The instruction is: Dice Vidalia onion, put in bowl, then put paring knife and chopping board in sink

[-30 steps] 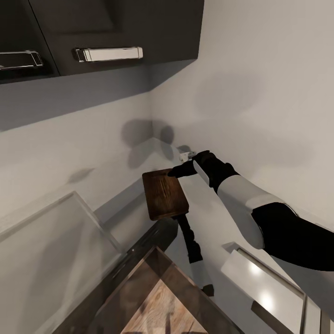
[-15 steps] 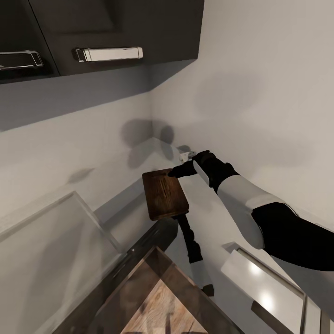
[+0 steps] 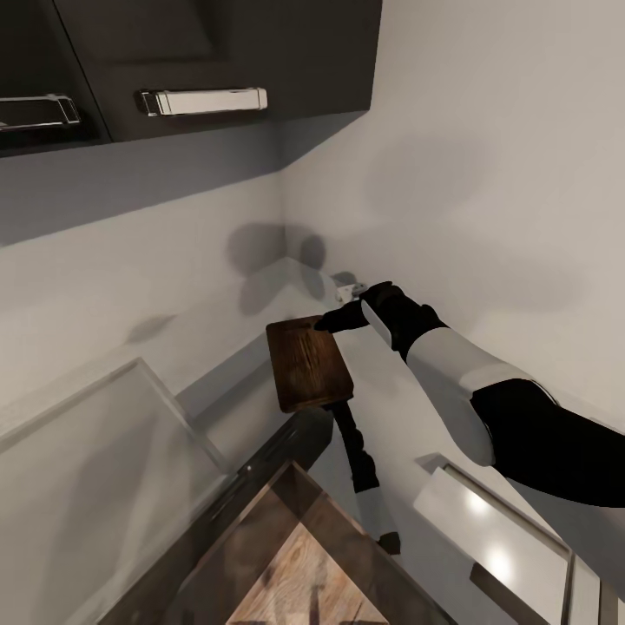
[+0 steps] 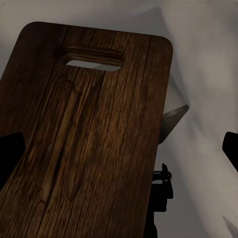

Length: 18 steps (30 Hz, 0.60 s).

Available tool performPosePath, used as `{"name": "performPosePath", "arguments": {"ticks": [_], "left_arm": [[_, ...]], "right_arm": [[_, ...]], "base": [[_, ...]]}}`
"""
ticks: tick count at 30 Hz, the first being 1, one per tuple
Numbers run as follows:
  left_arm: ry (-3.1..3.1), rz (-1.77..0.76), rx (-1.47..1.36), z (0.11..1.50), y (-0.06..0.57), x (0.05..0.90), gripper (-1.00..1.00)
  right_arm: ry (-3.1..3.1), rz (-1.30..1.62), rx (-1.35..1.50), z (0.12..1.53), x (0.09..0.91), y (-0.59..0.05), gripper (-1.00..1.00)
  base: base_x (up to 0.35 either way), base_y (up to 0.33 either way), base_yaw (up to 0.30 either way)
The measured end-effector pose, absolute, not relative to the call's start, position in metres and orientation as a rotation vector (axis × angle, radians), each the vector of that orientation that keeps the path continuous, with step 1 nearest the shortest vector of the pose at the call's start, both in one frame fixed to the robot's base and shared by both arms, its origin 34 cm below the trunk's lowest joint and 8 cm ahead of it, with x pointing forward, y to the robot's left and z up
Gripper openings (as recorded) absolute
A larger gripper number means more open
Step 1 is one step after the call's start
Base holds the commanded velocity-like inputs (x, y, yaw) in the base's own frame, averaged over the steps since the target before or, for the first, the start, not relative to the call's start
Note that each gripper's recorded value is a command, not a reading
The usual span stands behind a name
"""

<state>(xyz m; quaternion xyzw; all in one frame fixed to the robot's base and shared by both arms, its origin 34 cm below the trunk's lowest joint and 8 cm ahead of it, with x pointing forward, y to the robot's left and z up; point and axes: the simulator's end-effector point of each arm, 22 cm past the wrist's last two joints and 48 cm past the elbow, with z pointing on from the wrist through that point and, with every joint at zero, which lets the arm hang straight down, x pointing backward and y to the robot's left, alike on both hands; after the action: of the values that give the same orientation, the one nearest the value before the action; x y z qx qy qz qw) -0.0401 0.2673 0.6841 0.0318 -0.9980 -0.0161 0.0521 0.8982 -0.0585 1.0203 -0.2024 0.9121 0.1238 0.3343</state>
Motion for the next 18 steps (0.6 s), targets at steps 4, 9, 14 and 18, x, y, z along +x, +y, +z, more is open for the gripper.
{"name": "performPosePath", "arguments": {"ticks": [4,9,14,18], "left_arm": [[-3.036,-0.047,0.096,0.6841,0.2671,-0.0402,1.00],[-3.034,-0.049,0.097,0.6843,0.2674,-0.0409,1.00],[-3.034,-0.049,0.097,0.6843,0.2673,-0.0409,1.00],[-3.034,-0.050,0.097,0.6843,0.2675,-0.0409,1.00]], "right_arm": [[2.380,0.323,-0.528,1.0204,0.8981,-0.0585,1.00],[2.380,0.323,-0.528,1.0204,0.8981,-0.0585,1.00],[2.380,0.323,-0.528,1.0204,0.8982,-0.0585,1.00],[2.380,0.323,-0.528,1.0204,0.8982,-0.0585,1.00]], "base": [[0.061,0.000,0.000],[0.094,0.000,0.000],[0.080,0.000,0.000],[0.078,0.000,0.000]]}}
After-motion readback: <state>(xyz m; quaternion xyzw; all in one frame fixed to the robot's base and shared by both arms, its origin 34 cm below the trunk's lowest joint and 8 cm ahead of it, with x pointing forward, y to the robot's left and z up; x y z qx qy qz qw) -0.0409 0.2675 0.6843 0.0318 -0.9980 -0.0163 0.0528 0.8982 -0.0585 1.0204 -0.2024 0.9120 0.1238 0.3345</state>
